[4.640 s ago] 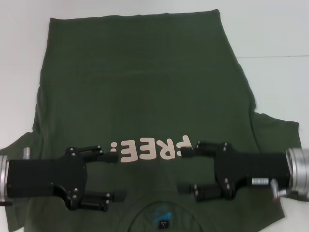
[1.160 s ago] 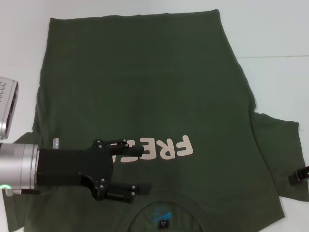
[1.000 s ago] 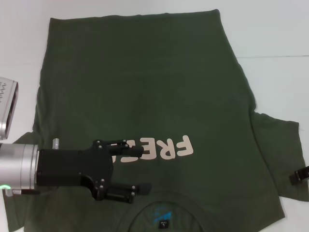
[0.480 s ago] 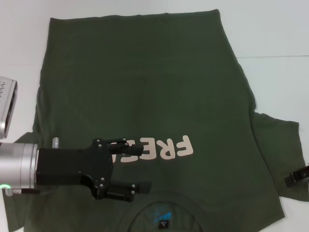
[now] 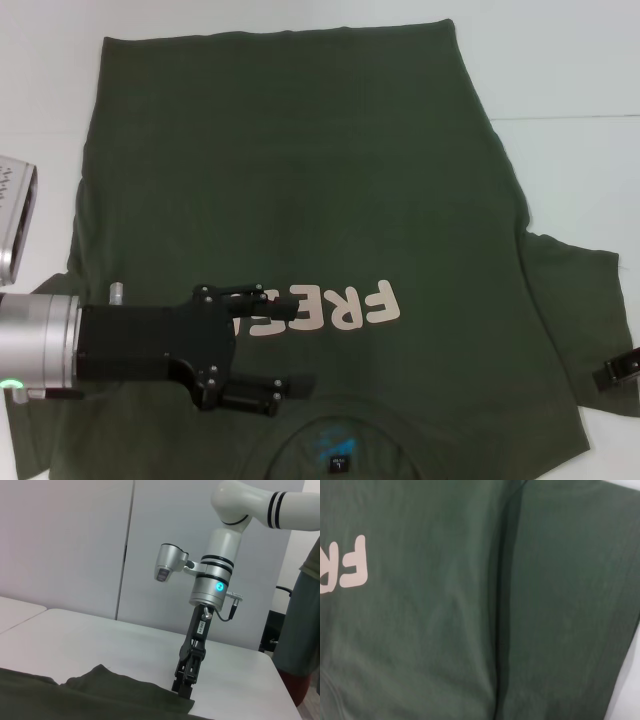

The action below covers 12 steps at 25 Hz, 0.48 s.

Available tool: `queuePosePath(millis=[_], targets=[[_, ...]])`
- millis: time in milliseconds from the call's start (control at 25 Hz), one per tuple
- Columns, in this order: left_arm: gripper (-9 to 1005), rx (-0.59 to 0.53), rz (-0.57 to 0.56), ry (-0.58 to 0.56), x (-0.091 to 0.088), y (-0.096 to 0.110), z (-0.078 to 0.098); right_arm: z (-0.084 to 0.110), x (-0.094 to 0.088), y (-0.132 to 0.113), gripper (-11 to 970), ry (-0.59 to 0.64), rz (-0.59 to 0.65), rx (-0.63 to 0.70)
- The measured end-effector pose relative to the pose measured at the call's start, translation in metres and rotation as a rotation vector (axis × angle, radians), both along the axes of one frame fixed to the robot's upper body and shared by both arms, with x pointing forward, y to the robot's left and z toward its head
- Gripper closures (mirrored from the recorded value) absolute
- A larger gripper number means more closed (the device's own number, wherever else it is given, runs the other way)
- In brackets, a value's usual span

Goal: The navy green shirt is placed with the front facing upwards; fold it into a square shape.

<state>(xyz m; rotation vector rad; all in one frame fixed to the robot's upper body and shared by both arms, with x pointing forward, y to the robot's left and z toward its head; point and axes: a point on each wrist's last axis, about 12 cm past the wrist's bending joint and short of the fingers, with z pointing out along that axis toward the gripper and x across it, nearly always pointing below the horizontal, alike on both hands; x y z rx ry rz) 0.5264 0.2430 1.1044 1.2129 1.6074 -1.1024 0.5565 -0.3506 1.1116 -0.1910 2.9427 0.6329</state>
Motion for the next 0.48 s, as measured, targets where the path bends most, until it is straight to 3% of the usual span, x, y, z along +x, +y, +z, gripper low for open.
queuePosePath(millis=[480], targets=[[120, -0.001, 0.002, 0.003, -0.0009, 0.0002, -0.0008, -0.0017, -0.0014, -0.0009, 121, 0.013, -0.005, 0.001]])
